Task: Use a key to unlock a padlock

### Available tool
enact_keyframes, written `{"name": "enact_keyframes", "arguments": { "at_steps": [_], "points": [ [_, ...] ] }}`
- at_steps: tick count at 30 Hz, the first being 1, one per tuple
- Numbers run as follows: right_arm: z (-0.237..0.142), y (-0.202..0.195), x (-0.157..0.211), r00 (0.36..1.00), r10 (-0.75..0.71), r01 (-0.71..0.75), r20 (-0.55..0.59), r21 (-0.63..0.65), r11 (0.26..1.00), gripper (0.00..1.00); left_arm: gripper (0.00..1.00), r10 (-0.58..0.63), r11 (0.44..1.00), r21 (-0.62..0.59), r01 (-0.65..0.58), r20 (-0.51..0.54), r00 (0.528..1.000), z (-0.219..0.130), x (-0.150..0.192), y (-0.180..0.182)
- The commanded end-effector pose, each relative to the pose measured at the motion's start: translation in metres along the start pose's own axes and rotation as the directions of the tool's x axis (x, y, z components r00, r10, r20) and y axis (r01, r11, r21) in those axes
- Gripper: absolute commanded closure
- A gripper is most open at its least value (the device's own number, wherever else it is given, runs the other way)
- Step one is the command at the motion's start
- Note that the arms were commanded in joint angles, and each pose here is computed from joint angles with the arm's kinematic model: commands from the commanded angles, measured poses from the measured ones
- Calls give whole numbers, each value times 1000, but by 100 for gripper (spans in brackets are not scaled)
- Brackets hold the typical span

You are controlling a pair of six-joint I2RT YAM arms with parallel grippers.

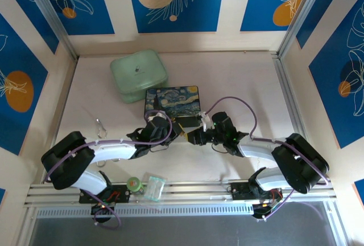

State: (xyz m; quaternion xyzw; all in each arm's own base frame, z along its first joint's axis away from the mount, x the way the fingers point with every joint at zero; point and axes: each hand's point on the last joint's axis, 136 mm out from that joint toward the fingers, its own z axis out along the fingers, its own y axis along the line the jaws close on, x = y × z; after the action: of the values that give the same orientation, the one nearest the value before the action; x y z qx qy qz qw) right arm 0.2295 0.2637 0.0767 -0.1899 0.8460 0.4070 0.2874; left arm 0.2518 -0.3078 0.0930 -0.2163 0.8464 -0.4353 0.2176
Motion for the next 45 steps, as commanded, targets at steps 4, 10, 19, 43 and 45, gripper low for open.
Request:
{"name": "enact_keyframes", "arguments": {
  "at_steps": [4,10,19,43,45],
  "points": [
    [-6,-49,1,994,112,-114,22,198,974,58,100,16,998,61,-12,-59,998,-3,14,-17],
    [-7,-43,-1,994,108,-112,33,162,981,55,100,11,998,56,-8,-64,998,1,15,-16],
    [-16,-26,-9,995,49,-57,92,93,994,42,100,4,1000,31,-1,-71,997,12,17,-7],
    [-36,-54,-49,979,101,-160,177,358,920,12,96,264,883,-363,-297,-140,954,14,15,71],
    [-35,-55,-55,977,112,-173,180,368,914,9,95,280,869,-385,-312,-139,950,12,12,72]
  ]
}}
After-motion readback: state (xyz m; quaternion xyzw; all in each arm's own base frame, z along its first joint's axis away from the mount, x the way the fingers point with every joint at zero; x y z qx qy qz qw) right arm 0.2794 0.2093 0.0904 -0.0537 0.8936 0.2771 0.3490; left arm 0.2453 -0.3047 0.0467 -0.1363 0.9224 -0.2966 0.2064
